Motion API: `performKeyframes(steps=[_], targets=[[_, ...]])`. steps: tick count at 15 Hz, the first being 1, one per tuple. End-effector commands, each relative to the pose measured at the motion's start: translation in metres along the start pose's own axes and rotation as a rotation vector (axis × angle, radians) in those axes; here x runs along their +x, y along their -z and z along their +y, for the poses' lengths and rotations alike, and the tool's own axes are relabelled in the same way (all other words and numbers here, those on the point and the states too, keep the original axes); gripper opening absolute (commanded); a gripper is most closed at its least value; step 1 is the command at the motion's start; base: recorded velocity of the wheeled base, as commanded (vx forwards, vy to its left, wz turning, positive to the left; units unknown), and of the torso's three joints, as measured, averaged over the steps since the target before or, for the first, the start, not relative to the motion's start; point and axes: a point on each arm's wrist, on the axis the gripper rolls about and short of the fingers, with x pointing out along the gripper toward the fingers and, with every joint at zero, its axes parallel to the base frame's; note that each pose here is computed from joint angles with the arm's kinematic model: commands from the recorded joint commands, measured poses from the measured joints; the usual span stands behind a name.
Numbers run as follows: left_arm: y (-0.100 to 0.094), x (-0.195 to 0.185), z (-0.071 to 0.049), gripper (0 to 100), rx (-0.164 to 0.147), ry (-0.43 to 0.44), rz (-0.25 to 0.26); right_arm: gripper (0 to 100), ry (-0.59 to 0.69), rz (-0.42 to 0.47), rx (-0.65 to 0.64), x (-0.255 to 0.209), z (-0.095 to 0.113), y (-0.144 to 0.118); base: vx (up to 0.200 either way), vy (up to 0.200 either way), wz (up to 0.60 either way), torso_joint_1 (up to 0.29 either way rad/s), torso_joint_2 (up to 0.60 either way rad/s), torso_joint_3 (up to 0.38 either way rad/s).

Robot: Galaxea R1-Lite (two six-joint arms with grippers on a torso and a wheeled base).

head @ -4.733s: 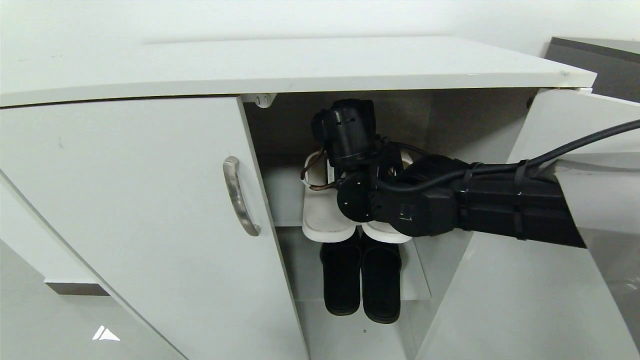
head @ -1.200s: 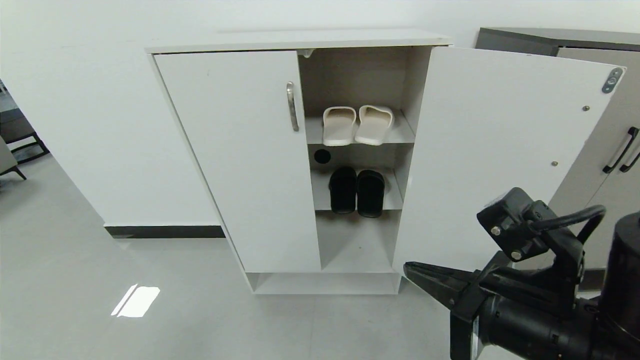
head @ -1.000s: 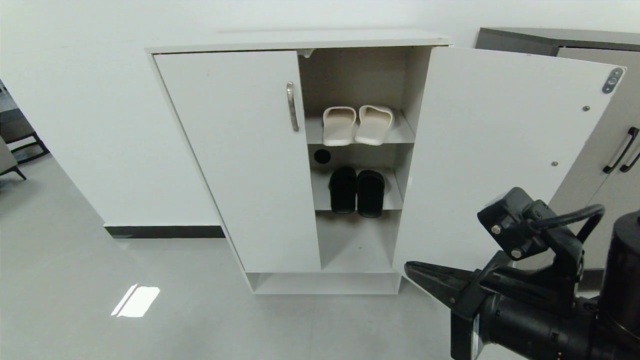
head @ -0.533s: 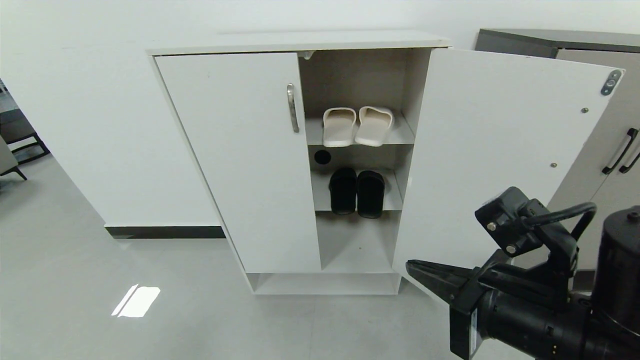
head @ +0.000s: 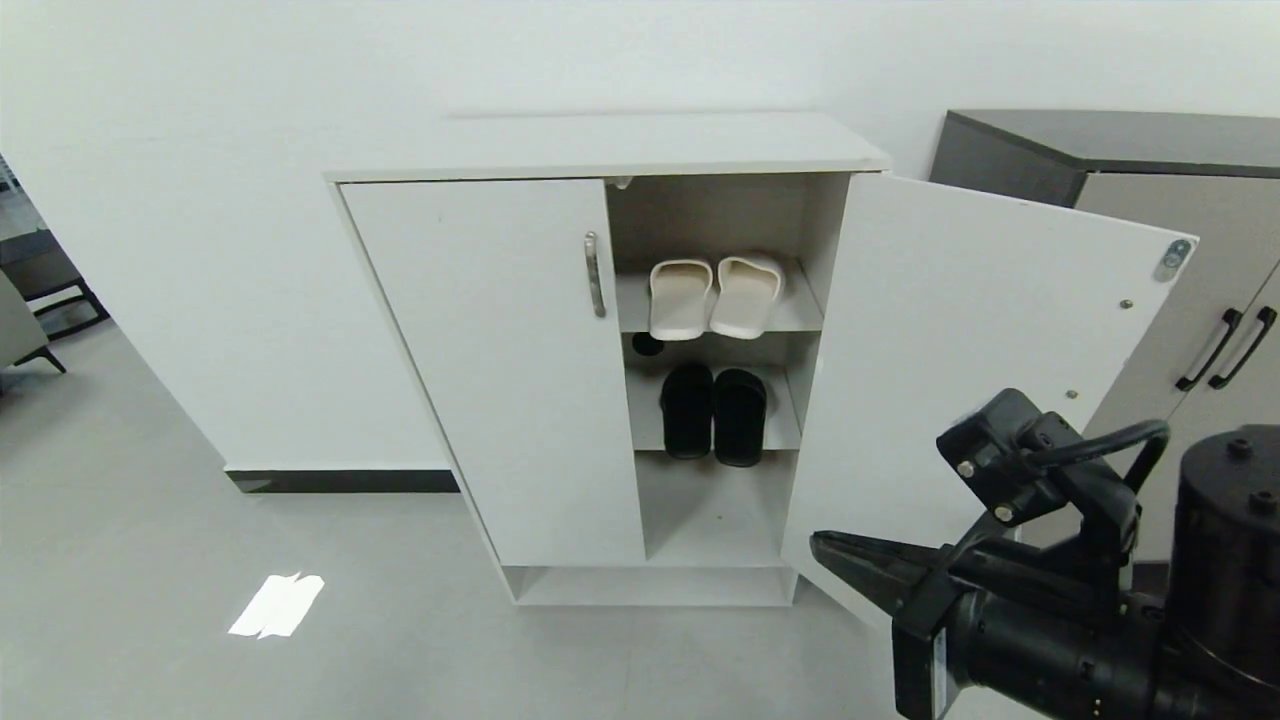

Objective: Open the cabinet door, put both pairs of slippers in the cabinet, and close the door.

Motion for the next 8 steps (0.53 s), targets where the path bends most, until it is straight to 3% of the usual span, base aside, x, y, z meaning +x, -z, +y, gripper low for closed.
performKeyframes(steps=[1,8], targets=[[0.0000,0.0001,0.0000,0,-0.001,-0.001,0.001,0,0.000,0.013,-0.004,0.0029,0.0007,0.0026,0.000,0.000,0.00,0.183,-0.47,-0.295],[0.0000,0.0000,0.0000,0,0.001,0.002,0.000,0,0.009,0.024,-0.003,0.0062,-0.0007,0.0046,0.000,0.000,0.00,0.189,-0.48,-0.285]])
